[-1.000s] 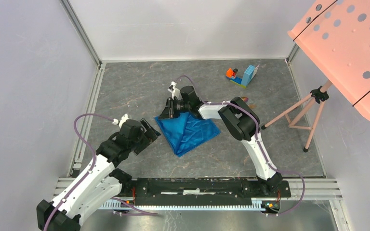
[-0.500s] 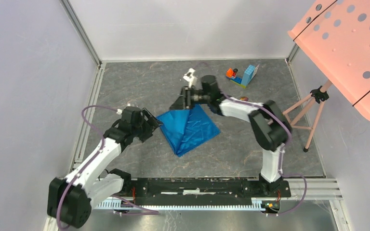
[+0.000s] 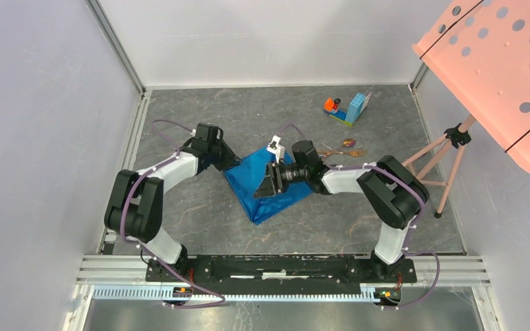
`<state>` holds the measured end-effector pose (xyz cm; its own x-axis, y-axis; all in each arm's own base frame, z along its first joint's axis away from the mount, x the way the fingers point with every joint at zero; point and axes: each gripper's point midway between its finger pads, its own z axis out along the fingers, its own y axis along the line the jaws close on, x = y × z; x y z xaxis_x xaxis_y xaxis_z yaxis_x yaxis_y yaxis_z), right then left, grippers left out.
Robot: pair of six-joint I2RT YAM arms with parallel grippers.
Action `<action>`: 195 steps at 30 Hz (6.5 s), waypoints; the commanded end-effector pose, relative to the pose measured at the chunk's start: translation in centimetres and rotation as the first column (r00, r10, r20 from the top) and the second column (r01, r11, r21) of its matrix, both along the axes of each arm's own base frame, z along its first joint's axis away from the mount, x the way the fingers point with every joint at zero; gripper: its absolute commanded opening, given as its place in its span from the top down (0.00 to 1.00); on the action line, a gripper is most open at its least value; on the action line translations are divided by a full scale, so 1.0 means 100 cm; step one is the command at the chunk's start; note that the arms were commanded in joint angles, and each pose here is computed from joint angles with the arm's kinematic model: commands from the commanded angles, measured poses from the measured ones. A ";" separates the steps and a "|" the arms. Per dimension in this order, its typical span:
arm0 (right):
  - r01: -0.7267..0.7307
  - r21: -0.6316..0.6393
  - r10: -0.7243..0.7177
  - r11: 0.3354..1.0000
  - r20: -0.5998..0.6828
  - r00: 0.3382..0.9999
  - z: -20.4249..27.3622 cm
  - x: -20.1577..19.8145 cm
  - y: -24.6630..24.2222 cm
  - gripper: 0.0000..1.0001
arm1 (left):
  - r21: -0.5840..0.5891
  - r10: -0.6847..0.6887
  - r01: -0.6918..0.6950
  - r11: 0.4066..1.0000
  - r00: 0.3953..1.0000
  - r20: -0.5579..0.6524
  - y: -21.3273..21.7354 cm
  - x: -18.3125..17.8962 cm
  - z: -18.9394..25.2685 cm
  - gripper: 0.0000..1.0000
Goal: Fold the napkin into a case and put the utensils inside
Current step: Smooth out the upper triangle-folded napkin at the center of the board, then pick up the upper triangle-folded napkin from the center of the board.
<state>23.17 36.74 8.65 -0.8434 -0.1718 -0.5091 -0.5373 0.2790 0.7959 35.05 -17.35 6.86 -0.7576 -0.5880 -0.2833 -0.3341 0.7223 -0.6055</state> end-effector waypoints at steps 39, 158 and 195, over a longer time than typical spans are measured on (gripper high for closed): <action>-0.183 -0.036 0.185 0.982 0.073 0.980 -0.011 -0.045 0.048 0.44 | 0.161 0.030 -0.020 0.987 0.998 -0.057 0.045 0.001 -0.062 0.98; 0.237 0.084 -0.251 0.968 0.242 0.937 0.032 0.189 0.037 0.30 | 0.159 -0.106 0.123 0.980 0.988 -0.114 0.044 -0.008 -0.068 0.98; 0.320 -0.495 0.038 0.808 0.586 0.810 0.049 0.066 -0.057 0.27 | 0.134 -0.234 0.212 0.968 0.956 0.179 0.037 -0.004 0.104 0.62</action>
<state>35.09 32.38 20.21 -0.4593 -0.2039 -0.8645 -0.7169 0.6597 0.2253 36.75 -14.75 11.98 -0.8184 -0.4161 -0.3963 -0.1480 0.8191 -0.5542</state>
